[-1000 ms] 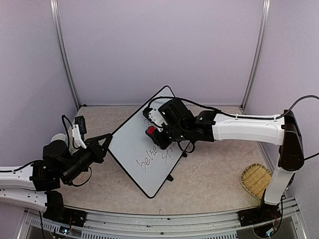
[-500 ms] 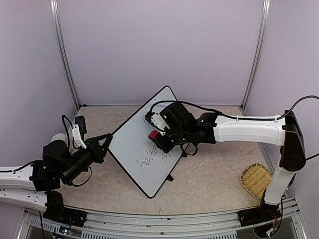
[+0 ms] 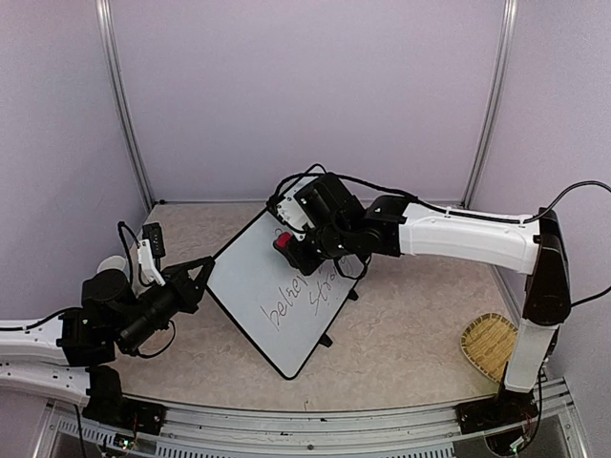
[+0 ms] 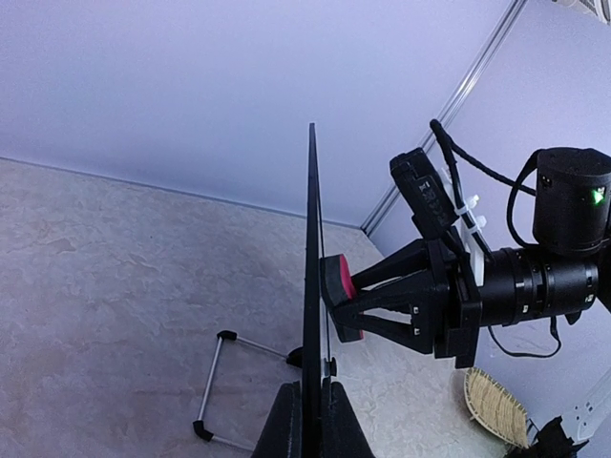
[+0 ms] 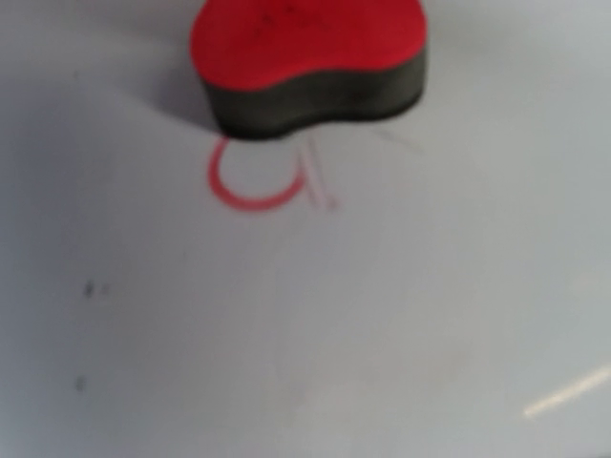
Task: Erase the whiteboard
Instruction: Erase the whiteboard at the center of the board.
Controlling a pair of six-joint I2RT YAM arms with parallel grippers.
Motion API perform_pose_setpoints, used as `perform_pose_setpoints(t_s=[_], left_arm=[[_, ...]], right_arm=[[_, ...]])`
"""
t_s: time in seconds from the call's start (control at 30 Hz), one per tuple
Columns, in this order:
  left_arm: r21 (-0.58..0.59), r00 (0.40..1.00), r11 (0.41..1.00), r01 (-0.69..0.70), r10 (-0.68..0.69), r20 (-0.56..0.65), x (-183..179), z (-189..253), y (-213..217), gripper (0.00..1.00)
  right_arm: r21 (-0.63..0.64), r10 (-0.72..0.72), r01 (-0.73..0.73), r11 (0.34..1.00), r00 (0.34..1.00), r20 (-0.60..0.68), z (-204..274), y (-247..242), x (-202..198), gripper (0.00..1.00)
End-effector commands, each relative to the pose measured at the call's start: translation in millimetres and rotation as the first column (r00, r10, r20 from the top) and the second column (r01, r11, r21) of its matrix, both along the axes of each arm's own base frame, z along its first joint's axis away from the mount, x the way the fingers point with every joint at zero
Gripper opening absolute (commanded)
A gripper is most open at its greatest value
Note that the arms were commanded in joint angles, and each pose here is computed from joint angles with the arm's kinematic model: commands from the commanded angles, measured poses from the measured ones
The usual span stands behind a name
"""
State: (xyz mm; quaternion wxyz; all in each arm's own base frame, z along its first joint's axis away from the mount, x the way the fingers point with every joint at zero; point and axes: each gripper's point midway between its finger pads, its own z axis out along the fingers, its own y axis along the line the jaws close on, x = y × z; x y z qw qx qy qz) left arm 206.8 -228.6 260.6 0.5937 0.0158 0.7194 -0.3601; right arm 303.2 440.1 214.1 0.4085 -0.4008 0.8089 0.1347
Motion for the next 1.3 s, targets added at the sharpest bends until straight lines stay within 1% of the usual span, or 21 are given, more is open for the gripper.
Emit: perform_pose_setpoints(t_s=[0.0, 0.23, 0.4, 0.87, 1.27], left_arm=[[0.13, 0.977, 0.969, 0.208, -0.2, -0.072, -27, -41, -27, 0.0], [0.131, 0.977, 0.969, 0.209, -0.202, -0.07, -28, -41, -27, 0.0], [0.133, 0.977, 0.969, 0.209, -0.201, -0.069, -28, -41, -26, 0.0], [0.14, 0.978, 0.969, 0.205, -0.197, -0.065, -27, -40, -27, 0.0], [0.143, 0.978, 0.968, 0.205, -0.197, -0.067, -27, -36, -26, 0.0]], right_arm=[[0.063, 0.007, -0.01, 0.998, 0.999, 0.041, 20, 18, 16, 0.15], [0.076, 0.008, -0.014, 0.997, 0.998, 0.07, 39, 29, 24, 0.15], [0.066, 0.001, -0.006, 0.998, 0.997, 0.075, 39, 29, 29, 0.15], [-0.01, -0.017, 0.017, 1.0, 0.999, -0.032, -27, 0, 9, 0.15], [-0.015, -0.038, 0.037, 0.999, 0.994, -0.107, -59, -30, -15, 0.14]])
